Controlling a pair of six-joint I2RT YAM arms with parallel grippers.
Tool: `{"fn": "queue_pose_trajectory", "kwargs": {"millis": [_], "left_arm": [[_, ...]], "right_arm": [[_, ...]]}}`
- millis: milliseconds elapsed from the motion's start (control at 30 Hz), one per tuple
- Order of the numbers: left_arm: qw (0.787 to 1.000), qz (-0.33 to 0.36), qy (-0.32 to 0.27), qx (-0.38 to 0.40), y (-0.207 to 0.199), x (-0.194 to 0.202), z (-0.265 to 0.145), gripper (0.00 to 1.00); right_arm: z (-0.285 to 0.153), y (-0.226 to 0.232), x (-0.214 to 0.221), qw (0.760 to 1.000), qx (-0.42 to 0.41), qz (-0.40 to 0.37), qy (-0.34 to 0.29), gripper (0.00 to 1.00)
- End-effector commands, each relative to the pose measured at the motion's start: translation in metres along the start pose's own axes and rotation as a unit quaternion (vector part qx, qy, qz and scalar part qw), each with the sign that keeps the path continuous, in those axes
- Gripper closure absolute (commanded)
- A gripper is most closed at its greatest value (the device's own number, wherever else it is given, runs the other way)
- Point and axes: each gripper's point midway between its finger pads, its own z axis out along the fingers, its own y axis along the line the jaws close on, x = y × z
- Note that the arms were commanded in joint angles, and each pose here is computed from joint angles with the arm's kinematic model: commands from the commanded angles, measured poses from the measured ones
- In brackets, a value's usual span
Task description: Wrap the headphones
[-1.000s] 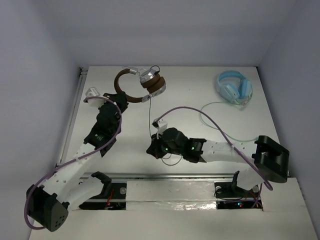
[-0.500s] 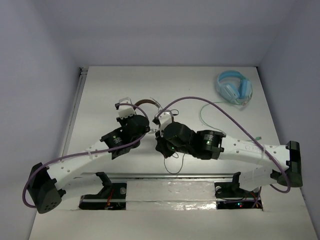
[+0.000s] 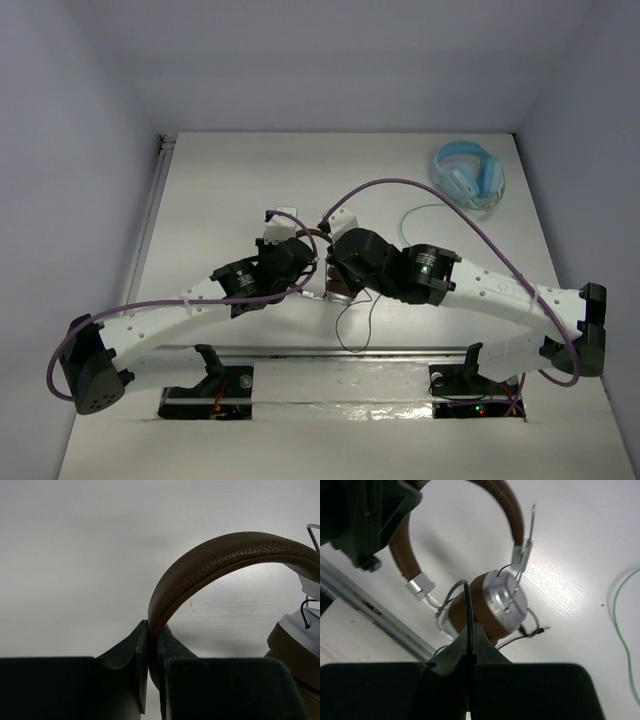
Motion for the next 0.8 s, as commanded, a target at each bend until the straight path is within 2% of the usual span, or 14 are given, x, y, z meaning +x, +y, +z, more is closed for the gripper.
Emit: {"fn": "queue_pose_trajectory", "kwargs": {"millis": [0, 200, 400, 633, 767], "left_arm": [[0.997, -0.002, -0.014, 0.074, -0.021, -0.030, -0.020, 1.00], [0.989, 0.036, -0.011, 0.141, -0.031, -0.034, -0.024, 1.00], [0.978, -0.014, -0.020, 0.207, -0.027, -0.053, -0.027, 1.00], [0.946, -0.041, -0.025, 0.320, -0.043, -0.072, -0.048, 1.00], [0.929, -0.054, -0.021, 0.365, -0.048, -0.081, -0.056, 1.00]], "right_arm": [[-0.012, -0.024, -0.021, 0.999, 0.038, -0.009, -0.029, 1.00], [-0.010, -0.082, -0.017, 0.989, 0.145, 0.014, -0.036, 1.00], [-0.012, -0.118, -0.018, 0.972, 0.217, 0.061, -0.069, 1.00], [-0.001, -0.113, -0.029, 0.971, 0.173, 0.114, -0.120, 1.00], [0.010, -0.111, -0.032, 0.974, 0.139, 0.127, -0.129, 0.95]]}}
